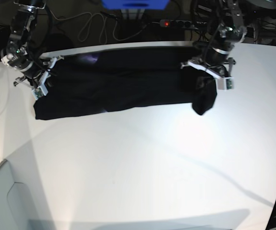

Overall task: Fold the T-shirt properly
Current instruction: 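Carry the strip end with the left gripper toward the right gripper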

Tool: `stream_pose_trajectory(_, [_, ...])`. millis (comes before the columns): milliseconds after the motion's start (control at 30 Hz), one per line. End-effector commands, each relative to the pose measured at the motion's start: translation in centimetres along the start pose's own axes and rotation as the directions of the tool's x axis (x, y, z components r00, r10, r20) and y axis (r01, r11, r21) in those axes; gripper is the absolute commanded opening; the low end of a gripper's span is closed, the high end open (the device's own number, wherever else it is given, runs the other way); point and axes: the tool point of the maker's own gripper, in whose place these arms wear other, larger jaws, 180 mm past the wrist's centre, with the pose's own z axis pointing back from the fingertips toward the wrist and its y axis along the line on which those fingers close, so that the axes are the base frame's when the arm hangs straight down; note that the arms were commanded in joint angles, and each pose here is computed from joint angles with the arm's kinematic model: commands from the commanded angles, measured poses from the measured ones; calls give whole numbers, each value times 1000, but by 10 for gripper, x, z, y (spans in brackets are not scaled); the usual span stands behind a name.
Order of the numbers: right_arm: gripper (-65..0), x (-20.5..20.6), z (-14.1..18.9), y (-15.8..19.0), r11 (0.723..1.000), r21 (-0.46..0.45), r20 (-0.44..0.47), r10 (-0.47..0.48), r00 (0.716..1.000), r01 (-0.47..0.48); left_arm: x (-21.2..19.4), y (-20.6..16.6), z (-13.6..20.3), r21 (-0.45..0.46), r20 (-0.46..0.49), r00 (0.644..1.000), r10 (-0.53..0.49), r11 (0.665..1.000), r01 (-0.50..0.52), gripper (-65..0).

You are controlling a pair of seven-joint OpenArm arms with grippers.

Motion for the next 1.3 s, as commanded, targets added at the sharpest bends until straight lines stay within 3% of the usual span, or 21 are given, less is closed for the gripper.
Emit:
stream_pose_trajectory(0, [-649, -2, 3, -2, 1000, -1, -18, 27, 999, -27, 7, -10, 2, -29, 27, 1000, -6, 1000, 7, -650])
stream_pose_trajectory(233, [-649, -3, 3, -2, 1000, -1, -18, 28, 999, -28, -5, -81, -9, -227, -7, 999, -52, 973, 49, -650])
stream_pose_trajectory(467, [-649, -3, 3, -1, 1000, 0, -18, 27, 999, -27, -6, -144, -15, -386, 4, 992, -126, 915, 117, -650])
stream_pose_trajectory(633, [-649, -3, 3, -1, 1000, -2, -19, 30, 999, -30, -24, -178, -21, -428, 18, 963, -268, 868, 250, -650])
stream_pose_trajectory(800, [-649, -2, 4, -2, 1000, -2, -18, 30, 999, -30, -43, -196, -31, -467, -2, 940, -342, 831, 301, -650])
stream_pose_trajectory(1267, [-649, -2, 4, -3, 999, -5, -20, 34, 999, -34, -41, -207, -42, -476, -2, 944, -329, 831, 288, -650])
